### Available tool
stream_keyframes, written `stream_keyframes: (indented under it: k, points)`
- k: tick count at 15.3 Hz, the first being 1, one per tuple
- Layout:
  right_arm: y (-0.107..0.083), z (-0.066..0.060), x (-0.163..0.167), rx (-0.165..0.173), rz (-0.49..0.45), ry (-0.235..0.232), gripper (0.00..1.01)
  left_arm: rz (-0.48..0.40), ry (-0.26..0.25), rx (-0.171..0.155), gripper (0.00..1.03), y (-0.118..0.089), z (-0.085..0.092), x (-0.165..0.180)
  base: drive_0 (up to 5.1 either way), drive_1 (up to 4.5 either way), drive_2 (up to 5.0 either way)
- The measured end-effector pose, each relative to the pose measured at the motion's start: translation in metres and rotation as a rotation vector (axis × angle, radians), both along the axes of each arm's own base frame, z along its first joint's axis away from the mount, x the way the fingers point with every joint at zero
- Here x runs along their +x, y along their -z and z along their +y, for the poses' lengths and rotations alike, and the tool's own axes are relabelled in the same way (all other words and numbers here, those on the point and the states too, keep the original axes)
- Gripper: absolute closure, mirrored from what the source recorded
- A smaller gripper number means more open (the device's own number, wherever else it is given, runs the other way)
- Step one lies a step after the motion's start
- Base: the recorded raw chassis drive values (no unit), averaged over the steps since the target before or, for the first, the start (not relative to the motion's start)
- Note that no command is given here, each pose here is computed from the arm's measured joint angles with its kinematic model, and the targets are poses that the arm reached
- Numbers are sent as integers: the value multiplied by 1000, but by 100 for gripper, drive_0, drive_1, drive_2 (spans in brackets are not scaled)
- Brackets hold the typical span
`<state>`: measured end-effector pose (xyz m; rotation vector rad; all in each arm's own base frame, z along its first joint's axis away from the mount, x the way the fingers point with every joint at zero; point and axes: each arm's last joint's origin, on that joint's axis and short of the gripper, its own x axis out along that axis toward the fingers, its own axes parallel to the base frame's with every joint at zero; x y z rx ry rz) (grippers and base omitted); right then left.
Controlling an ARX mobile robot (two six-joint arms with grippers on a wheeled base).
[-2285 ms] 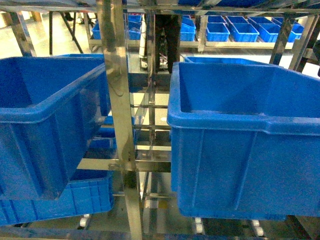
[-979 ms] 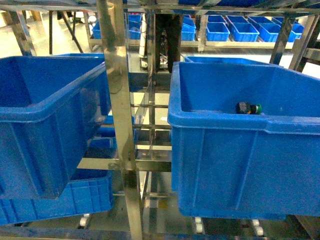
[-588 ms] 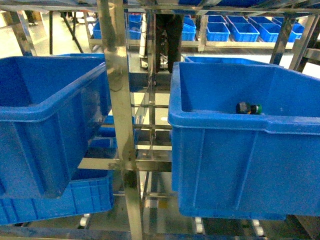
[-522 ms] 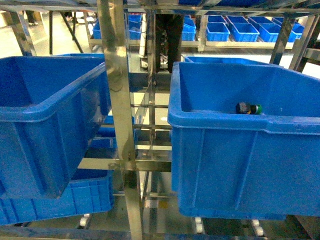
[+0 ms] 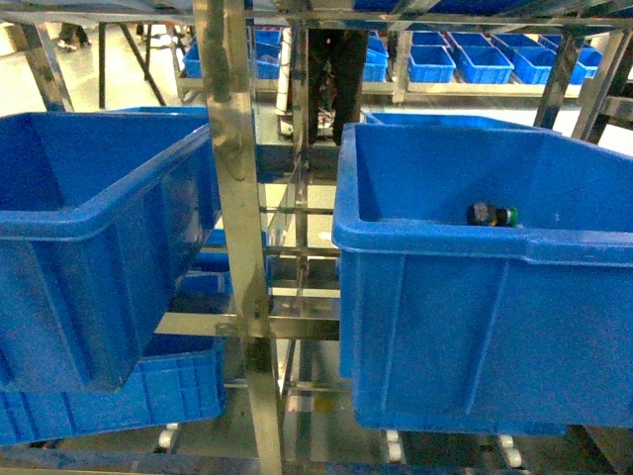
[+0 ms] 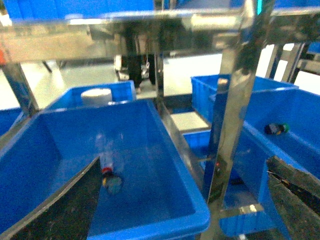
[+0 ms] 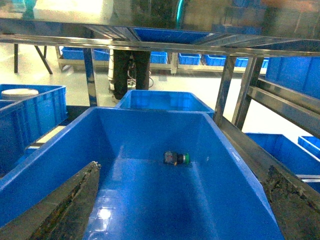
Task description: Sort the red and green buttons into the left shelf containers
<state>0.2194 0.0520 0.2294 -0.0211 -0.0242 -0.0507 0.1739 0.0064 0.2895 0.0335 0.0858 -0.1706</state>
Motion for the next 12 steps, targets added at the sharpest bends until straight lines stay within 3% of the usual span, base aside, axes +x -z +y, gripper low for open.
stream_keyframes:
  k: [2,3,4,5,10,11,12]
  points:
    - [0,0,0,0,0,0,3,15,-1,-16,5,1,0,1,0,0,0]
    - [3,-5,-3,-4,39,-36,13,16,-24,-20,7,6,0,5,0,0,0]
    - [8,-13,-14,4,23,-51,27,-74,-111,-20,21,15,-7,-1,0,0,0]
    - [16,-21,-25,6,23,-44,42,-98,-149,-26,36,30,-8,-11,0,0,0]
    - [36,-35,-52,6,29,-49,92,-67,-173,-25,85,72,-6,-28,0,0,0]
    - [40,-39,-58,9,30,-46,99,-82,-173,-27,99,77,-6,-33,0,0,0]
    - [43,-40,-62,9,33,-46,99,-87,-173,-29,101,79,-6,-35,0,0,0]
